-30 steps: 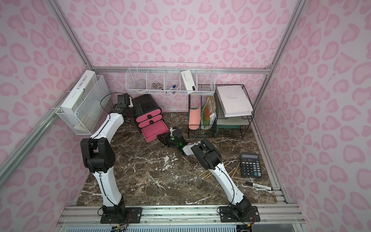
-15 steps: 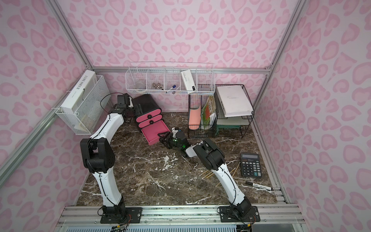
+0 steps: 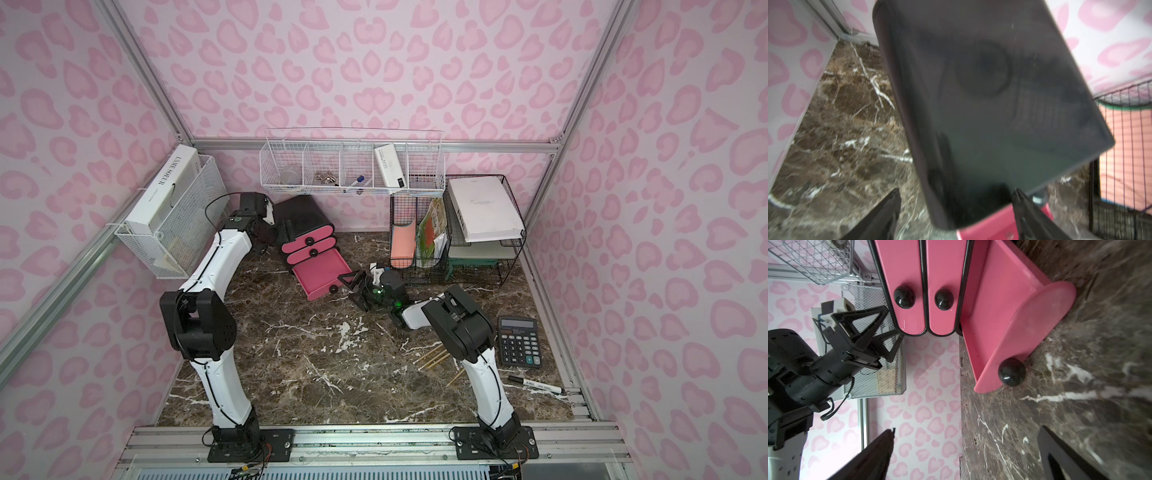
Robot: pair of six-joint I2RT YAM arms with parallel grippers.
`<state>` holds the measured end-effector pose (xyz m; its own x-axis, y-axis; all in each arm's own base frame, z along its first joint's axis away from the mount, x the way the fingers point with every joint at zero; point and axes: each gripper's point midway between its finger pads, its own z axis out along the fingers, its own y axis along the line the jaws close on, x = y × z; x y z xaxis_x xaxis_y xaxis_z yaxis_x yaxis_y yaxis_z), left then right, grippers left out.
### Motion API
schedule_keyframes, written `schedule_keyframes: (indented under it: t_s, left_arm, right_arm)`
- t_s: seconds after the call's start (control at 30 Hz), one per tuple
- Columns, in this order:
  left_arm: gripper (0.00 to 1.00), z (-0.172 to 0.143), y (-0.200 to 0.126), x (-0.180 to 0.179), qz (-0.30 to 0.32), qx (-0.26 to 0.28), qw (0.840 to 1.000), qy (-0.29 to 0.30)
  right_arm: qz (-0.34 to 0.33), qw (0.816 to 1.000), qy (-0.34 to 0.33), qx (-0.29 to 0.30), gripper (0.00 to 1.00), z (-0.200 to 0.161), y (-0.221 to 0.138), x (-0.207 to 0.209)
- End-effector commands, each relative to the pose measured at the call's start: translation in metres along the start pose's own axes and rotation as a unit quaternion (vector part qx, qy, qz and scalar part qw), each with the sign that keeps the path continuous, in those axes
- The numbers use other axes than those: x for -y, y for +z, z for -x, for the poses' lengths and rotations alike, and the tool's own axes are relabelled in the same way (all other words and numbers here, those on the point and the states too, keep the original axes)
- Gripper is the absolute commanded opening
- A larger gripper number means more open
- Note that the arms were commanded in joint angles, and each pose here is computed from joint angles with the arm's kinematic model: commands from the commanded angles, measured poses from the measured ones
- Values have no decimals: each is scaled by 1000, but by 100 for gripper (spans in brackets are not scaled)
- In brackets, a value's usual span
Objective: Please place the pencils in the drawer according to their color
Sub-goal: Open the drawer in the storage box, then pick up the pencil from the center of the board.
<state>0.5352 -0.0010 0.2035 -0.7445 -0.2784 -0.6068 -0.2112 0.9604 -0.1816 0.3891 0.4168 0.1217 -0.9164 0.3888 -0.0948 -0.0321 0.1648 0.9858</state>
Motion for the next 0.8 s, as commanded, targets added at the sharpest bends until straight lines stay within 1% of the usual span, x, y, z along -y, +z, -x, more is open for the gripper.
schedule_keyframes:
  t_s: [0.0, 0.1, 0.13, 0.17, 0.27, 0.37, 0.43, 0.5, 0.63, 0.67, 0.77]
  left_arm:
    - [88, -17, -17, 7, -23, -34, 999, 10]
    - [91, -16, -30, 23, -59, -18, 998, 24]
    - [96, -18, -33, 28, -66, -14, 997, 29]
    - [98, -19, -39, 35, -73, -8, 997, 38]
    - [99, -30, -52, 55, -86, -6, 994, 62]
    - [99, -44, -68, 78, -101, -8, 990, 95]
    - [99, -58, -79, 92, -107, -11, 987, 118]
    - [98, -74, -90, 106, -115, -13, 983, 146]
    - [99, -118, -105, 135, -130, -28, 971, 197]
    - [99, -131, -107, 142, -135, -33, 968, 208]
    - [98, -169, -110, 163, -149, -48, 958, 241]
  right_arm:
    - [-15, 999, -36, 1, 99, 1, -16, -8]
    - [-41, 997, -64, 3, 99, 6, -33, -13]
    - [-51, 996, -71, 4, 99, 8, -39, -13]
    - [-62, 995, -79, 6, 99, 11, -46, -13]
    - [-107, 989, -104, 13, 99, 19, -68, -9]
    - [-167, 977, -127, 33, 99, 31, -97, 0]
    - [-215, 966, -137, 49, 99, 38, -119, 8]
    - [-267, 950, -145, 68, 99, 48, -144, 18]
    - [-350, 920, -152, 92, 99, 61, -194, 32]
    - [-364, 914, -152, 98, 99, 64, -206, 35]
    - [-384, 905, -139, 117, 99, 69, -239, 42]
